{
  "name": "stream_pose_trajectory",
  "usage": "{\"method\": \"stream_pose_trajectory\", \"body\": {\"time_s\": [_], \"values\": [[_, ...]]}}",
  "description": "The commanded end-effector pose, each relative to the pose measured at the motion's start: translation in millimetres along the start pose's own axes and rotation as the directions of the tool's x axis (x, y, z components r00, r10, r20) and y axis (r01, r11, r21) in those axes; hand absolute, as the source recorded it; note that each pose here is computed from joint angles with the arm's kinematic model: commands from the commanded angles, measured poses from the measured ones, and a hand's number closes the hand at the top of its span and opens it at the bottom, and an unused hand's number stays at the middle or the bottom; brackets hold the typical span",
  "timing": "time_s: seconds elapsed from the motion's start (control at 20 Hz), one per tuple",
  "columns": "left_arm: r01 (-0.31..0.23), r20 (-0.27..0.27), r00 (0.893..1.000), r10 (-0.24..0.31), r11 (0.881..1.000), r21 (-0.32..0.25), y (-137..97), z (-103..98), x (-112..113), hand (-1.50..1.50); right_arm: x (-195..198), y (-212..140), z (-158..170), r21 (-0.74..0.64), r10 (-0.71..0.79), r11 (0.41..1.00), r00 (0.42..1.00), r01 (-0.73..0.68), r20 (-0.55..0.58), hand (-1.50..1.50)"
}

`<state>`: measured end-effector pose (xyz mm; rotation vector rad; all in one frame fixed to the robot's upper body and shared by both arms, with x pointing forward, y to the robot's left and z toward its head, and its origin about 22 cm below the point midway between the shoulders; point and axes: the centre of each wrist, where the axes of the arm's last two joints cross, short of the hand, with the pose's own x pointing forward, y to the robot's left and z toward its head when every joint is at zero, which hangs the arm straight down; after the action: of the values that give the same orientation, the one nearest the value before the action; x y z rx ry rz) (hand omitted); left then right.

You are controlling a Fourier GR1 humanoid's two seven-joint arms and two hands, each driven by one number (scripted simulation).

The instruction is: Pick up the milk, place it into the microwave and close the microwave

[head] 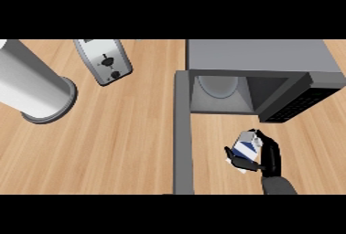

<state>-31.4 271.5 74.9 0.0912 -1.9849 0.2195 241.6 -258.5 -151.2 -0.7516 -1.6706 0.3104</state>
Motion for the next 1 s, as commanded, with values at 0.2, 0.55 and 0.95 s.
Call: {"method": "stream_pose_trajectory", "body": {"time_s": [0.2,0.55,0.95], "values": [[-0.022,0.002,1.0,0.022,1.0,-0.011,3.2,-3.7,-1.9,-1.5,9.1,-19.2,-63.4,0.251,-0.171,0.961,0.958,0.111,0.231,1.5],[-0.027,-0.017,0.999,0.027,1.0,-0.006,-2.7,-1.5,6.1,-1.5,23.8,-15.8,-79.0,0.395,-0.359,0.889,0.888,0.232,0.287,1.5],[0.011,-0.015,1.0,-0.01,0.999,0.04,26.3,4.3,4.9,-1.5,76.1,2.6,-88.3,0.366,-0.341,0.909,0.863,0.201,0.373,1.5]]}}
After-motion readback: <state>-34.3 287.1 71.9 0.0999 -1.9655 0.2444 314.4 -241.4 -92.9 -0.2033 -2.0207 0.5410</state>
